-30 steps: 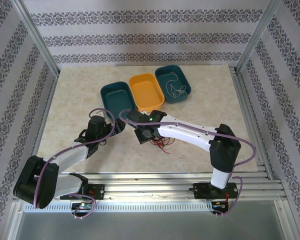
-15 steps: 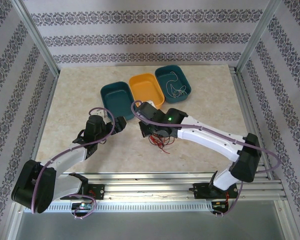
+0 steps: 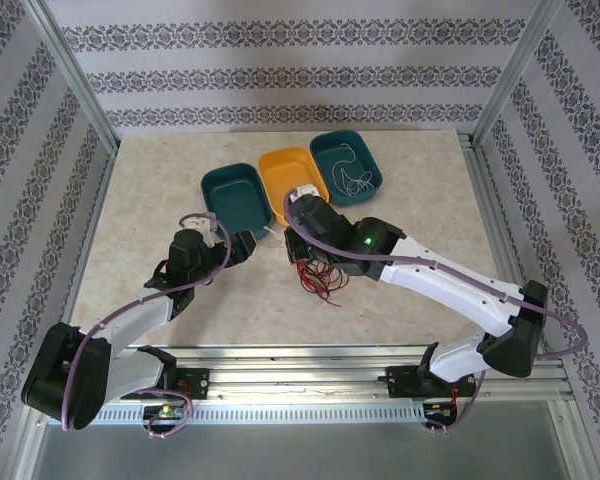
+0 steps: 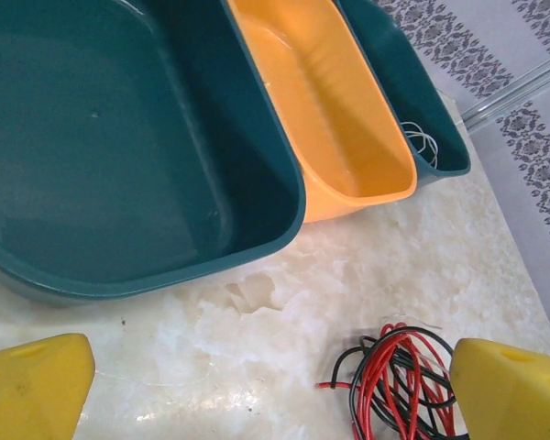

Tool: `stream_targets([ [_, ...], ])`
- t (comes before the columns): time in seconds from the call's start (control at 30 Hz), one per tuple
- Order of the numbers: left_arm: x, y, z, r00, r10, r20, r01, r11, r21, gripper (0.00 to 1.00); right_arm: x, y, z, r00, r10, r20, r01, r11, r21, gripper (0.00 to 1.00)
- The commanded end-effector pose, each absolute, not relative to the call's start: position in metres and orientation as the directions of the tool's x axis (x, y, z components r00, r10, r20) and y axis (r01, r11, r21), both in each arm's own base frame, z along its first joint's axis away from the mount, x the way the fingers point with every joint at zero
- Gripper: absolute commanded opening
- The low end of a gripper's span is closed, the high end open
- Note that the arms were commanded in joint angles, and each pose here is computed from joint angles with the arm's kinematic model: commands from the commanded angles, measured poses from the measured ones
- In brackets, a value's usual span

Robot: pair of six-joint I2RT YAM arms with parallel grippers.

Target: Untangle the cables

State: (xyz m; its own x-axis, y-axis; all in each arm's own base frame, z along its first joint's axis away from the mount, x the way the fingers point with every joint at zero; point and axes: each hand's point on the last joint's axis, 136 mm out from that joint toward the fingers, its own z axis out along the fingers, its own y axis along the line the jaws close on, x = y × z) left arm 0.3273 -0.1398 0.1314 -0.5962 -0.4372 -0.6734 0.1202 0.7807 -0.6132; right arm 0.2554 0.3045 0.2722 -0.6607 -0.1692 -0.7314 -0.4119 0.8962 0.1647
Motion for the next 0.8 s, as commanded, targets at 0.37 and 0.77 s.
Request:
stream_targets([
  [0.37, 0.334, -0.158, 0.140, -0.601, -0.393, -0.696, 0.239, 0.743, -0.625, 1.00, 0.264, 0.278, 0.349, -0.502, -0.033, -0.864, -0.438, 0.871, 0.221, 0.00],
  [0.77, 0.322, -0.216, 0.146, -0.659, -0.183, -0.730, 0.504, 0.613, -0.609, 0.76, 0.264, 0.269, 0.382, -0.422, -0.008, -0.907, -0.457, 0.865, 0.205, 0.00],
])
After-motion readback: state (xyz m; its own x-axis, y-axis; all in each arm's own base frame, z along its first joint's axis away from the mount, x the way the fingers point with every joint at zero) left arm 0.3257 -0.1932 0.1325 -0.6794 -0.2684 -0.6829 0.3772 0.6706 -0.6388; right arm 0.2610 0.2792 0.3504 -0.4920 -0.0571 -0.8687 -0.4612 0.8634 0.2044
